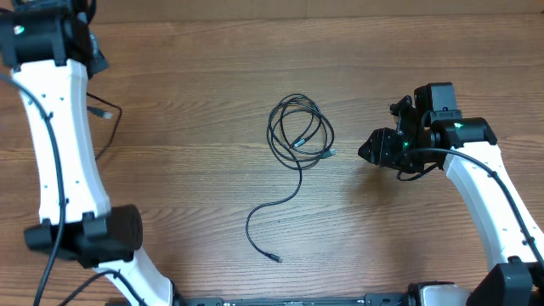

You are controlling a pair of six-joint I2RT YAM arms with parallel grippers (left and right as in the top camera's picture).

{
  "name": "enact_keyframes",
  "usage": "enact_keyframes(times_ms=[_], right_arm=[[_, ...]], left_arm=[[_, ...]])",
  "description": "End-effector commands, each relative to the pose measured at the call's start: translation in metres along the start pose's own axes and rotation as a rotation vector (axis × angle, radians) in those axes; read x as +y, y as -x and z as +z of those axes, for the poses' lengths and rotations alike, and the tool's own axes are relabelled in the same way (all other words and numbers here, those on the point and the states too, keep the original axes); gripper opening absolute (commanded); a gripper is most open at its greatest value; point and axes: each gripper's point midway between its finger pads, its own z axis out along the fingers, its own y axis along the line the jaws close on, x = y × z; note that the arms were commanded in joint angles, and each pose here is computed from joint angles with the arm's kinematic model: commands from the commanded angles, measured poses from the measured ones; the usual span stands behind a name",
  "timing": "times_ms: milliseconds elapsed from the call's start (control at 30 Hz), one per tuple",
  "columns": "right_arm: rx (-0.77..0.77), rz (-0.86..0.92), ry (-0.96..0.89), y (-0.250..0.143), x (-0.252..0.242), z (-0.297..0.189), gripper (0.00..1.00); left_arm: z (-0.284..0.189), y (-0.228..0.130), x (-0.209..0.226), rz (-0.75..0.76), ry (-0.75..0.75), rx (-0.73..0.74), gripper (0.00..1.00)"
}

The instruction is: Untangle cables

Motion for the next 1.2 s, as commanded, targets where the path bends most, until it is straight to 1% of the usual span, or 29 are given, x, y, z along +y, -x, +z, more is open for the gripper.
enact_keyframes(times_ms=[0,200,367,400,533,567,667,733,800,867,933,967,1000,1100,1167], right_arm=[[-0.013,-0.007,-0.006,0.004,0.002,-0.003,0.55],[-0.012,-0.007,-0.006,0.004,0.002,-0.003,0.55],[-0.012,-0.007,-0.006,0.004,0.002,-0.003,0.55],[-0.012,-0.007,-0.006,0.004,0.002,-0.003,0.55],[-0.011,-0.006,-0.006,0.004,0.002,-0.003,0.55],[-0.011,-0.006,-0.006,0.004,0.002,-0.003,0.55],[-0.008,-0.005,-0.007,0.003,0.002,-0.003,0.55],[-0.008,-0.005,-0.007,0.003,0.002,-0.003,0.56],[-0.008,-0.005,-0.007,0.003,0.002,-0.003,0.55],[-0.007,-0.005,-0.007,0.003,0.002,-0.003,0.55],[-0.004,-0.003,-0.008,0.002,0.002,-0.003,0.56],[-0.003,-0.003,-0.008,0.002,0.002,-0.003,0.56],[-0.001,-0.002,-0.009,0.001,0.002,-0.003,0.56],[0.003,-0.001,-0.011,0.0,0.001,-0.003,0.56],[0.007,0.001,-0.012,-0.001,0.001,-0.003,0.56]], left_arm=[[0.023,-0.006,0.008,-0.003,0.073,0.053,0.04],[0.038,-0.013,0.022,-0.04,0.116,0.115,0.04],[0.044,-0.018,0.044,-0.097,0.154,0.156,0.05],[0.045,-0.02,0.047,-0.11,0.162,0.165,0.11],[0.049,-0.026,0.052,-0.14,0.138,0.209,0.49],[0.05,-0.028,0.05,-0.152,0.111,0.227,0.57],[0.05,-0.032,0.04,-0.166,0.042,0.262,0.61],[0.049,-0.035,0.026,-0.175,-0.031,0.29,0.64],[0.046,-0.038,0.009,-0.156,-0.124,0.318,0.65],[0.041,-0.039,-0.011,-0.114,-0.226,0.331,0.66],[0.031,-0.04,-0.038,-0.048,-0.366,0.336,0.67],[0.028,-0.04,-0.045,-0.027,-0.4,0.335,0.67],[0.02,-0.041,-0.062,0.021,-0.48,0.33,0.67],[-0.001,-0.045,-0.098,0.147,-0.636,0.303,0.68],[-0.014,-0.051,-0.117,0.231,-0.708,0.288,0.7]])
